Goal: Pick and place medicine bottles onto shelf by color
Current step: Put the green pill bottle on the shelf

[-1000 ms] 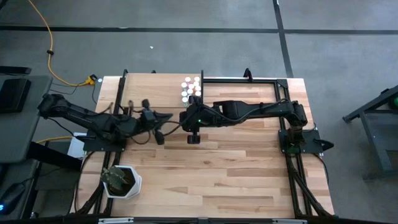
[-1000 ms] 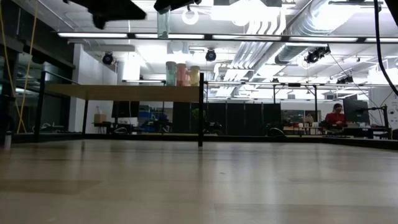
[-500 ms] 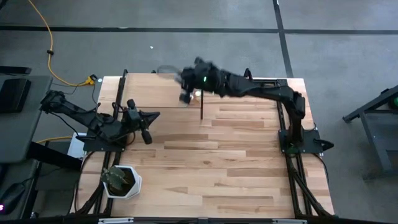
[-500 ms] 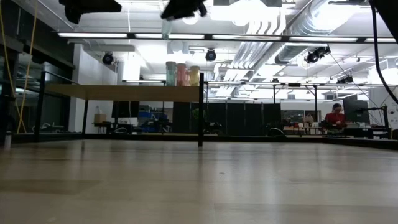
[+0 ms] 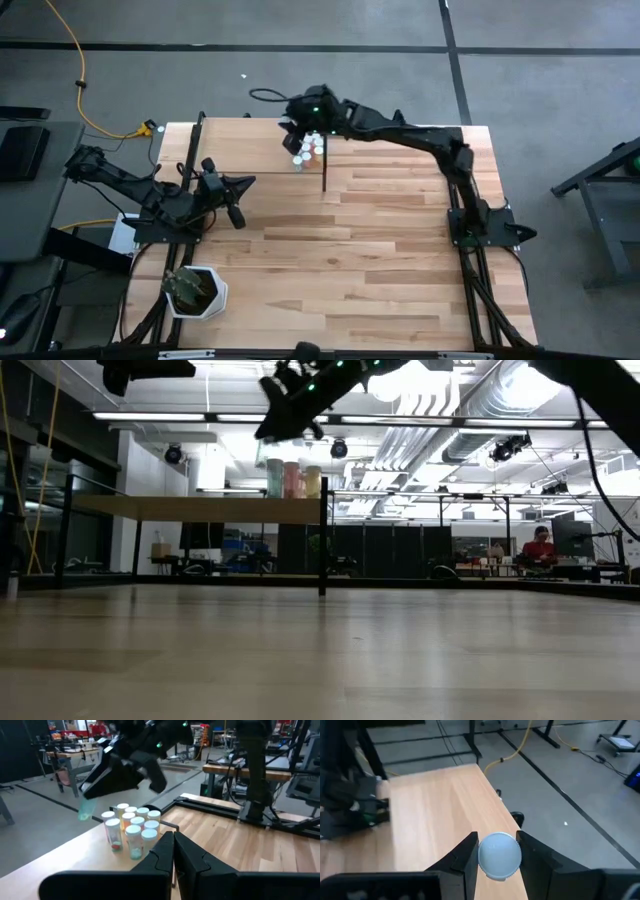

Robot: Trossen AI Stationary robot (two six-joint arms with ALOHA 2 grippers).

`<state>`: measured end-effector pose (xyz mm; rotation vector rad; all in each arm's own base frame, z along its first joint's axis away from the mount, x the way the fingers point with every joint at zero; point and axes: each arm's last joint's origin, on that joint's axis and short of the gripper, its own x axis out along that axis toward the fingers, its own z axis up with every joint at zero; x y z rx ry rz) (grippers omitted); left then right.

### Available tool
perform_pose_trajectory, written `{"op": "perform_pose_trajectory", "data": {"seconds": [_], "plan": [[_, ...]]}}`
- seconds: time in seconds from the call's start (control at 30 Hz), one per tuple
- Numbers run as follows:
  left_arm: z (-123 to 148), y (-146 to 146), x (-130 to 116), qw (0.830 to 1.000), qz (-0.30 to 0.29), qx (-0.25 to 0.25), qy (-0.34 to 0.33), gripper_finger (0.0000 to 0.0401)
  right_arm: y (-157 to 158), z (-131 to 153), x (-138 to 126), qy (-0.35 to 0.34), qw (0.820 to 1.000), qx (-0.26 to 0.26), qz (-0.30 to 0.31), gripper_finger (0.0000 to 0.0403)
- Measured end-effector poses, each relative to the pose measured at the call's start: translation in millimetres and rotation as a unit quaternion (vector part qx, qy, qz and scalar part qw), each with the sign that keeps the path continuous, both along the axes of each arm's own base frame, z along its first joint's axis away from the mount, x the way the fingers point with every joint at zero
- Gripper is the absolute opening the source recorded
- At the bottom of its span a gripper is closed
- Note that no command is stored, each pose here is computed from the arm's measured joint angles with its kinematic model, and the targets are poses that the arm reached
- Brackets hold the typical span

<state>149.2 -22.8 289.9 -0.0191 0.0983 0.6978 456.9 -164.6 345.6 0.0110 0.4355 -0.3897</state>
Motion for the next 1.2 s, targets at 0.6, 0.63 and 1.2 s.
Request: {"op": "perform_pose_trajectory", "data": {"seconds": [0.6,0.63,1.2], "plan": [[-2.4,-0.1,0.4,1.0,0.0,0.004,0.013,0.0,-14.5,-25.4,14.0,0.084,0.994,0.035,-0.066,0.0105],[-2.4,-0.1,0.4,1.0,0.0,0.003,0.012,0.0,-14.5,-26.2,13.3,0.088,0.993,0.038,-0.067,0.0105],[-2.4,-0.4,0.6,1.0,-0.005,0.0,0.011,0.0,-12.4,-30.2,11.3,0.108,0.991,0.055,-0.051,0.0113]]}}
